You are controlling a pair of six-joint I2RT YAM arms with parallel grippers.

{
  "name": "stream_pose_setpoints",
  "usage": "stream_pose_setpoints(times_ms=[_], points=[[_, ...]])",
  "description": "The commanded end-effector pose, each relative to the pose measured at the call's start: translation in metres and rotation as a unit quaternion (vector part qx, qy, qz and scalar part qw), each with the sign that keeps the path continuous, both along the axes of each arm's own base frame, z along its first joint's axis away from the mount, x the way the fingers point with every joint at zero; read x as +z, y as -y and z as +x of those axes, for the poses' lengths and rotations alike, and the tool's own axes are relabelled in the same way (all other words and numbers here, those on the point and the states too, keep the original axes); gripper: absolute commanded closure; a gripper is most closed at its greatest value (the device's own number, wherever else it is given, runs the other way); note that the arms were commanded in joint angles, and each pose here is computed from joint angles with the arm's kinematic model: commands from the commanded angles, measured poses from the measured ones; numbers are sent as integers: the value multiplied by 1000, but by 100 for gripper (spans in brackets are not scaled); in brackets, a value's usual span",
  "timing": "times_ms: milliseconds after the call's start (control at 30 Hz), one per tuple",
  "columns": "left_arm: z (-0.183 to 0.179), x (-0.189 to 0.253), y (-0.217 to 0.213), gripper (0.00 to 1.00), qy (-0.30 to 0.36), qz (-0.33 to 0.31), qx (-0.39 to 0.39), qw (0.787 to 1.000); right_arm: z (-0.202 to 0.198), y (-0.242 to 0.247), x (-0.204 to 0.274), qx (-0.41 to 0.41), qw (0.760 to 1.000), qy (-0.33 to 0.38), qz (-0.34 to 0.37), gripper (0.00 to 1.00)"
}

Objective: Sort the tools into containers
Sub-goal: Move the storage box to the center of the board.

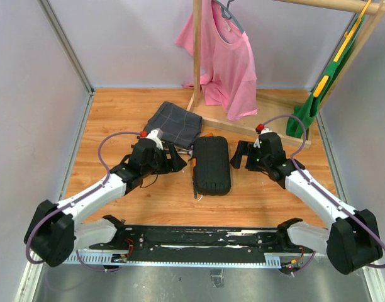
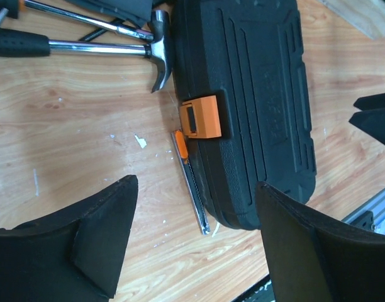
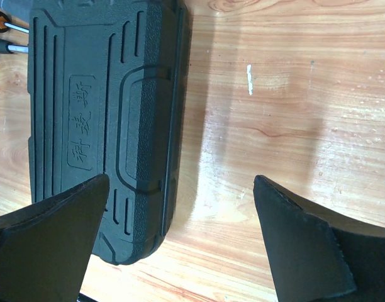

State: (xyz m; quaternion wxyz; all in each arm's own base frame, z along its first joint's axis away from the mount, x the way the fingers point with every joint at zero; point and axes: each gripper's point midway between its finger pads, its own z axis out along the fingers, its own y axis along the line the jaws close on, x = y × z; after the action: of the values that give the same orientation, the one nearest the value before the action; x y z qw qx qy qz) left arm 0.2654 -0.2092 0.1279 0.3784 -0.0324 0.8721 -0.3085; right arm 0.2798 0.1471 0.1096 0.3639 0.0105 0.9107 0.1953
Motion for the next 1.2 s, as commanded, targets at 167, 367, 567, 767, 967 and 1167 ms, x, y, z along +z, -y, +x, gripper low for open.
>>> stream_pose_setpoints(times_ms=[167, 367, 567, 767, 967, 1167], points=[[30, -8, 28, 31, 20, -3, -2, 1000, -5, 4, 6, 15, 1000, 23, 3, 1], [43, -8, 35, 32, 37, 7, -15, 999, -9, -1, 7, 29, 999, 14, 15, 1], [49, -8, 38, 32, 51, 36, -31, 998, -16, -2, -2, 47, 999, -12, 9, 1], [52, -22, 35, 34, 36, 64, -31, 997, -18, -5, -4, 43, 999, -16, 21, 1], [36, -31, 58, 34, 27, 46, -82, 995, -18, -3, -5, 38, 999, -19, 19, 1], [23, -32, 84, 32, 27, 14, -106, 994, -24, -6, -12, 44, 998, -33, 27, 1]])
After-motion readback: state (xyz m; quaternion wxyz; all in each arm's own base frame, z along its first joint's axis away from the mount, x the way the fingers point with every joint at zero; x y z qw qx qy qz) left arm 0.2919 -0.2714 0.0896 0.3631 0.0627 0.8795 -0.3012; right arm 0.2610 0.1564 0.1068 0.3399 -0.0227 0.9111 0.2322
